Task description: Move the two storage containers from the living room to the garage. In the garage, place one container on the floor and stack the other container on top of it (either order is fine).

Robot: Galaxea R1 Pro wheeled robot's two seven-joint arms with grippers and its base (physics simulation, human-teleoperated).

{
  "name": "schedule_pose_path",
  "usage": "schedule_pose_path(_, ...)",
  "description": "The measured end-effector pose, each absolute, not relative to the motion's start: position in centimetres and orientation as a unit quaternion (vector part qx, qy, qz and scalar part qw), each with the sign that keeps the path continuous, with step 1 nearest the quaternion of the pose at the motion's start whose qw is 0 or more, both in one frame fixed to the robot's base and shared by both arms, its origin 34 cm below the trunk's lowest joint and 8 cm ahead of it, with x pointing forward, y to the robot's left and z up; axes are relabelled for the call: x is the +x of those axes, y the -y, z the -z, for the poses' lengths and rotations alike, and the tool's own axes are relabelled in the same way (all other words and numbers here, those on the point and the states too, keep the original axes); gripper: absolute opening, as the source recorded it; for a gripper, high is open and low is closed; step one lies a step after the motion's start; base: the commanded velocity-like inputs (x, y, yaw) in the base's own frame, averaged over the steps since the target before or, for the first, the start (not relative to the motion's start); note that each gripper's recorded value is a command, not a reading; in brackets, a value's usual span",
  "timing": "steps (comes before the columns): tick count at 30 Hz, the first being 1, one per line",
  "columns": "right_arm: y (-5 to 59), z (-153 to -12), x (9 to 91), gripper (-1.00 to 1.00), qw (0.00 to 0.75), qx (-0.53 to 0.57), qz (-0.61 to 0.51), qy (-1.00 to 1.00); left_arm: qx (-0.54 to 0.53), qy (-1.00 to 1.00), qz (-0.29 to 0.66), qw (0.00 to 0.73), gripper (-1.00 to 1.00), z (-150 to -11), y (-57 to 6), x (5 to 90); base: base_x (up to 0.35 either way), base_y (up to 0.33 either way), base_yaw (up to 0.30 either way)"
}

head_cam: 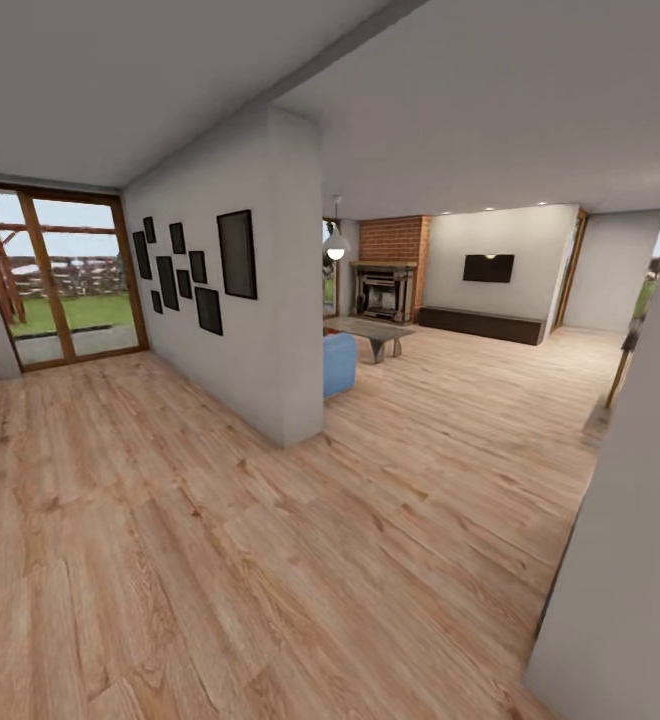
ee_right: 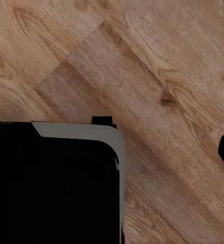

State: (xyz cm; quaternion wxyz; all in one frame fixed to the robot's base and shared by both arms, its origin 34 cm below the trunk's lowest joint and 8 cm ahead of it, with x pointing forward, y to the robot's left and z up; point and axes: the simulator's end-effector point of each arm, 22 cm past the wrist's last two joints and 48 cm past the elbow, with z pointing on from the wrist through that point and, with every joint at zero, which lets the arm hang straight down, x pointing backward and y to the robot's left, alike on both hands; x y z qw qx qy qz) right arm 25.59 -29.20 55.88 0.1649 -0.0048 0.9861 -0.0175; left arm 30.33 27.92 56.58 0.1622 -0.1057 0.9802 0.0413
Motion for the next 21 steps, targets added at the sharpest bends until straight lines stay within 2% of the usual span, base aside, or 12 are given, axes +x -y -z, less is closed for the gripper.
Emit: schedule_pose_path(21, 29.18, -55.87, 25.56, 1.0, 0.164, -0.006, 0.017, -0.986, -0.106, -0.98, -0.042, 0.162, 1.0, -56.58, -27.98, 30.33, 0.323, 0.0, 0.0)
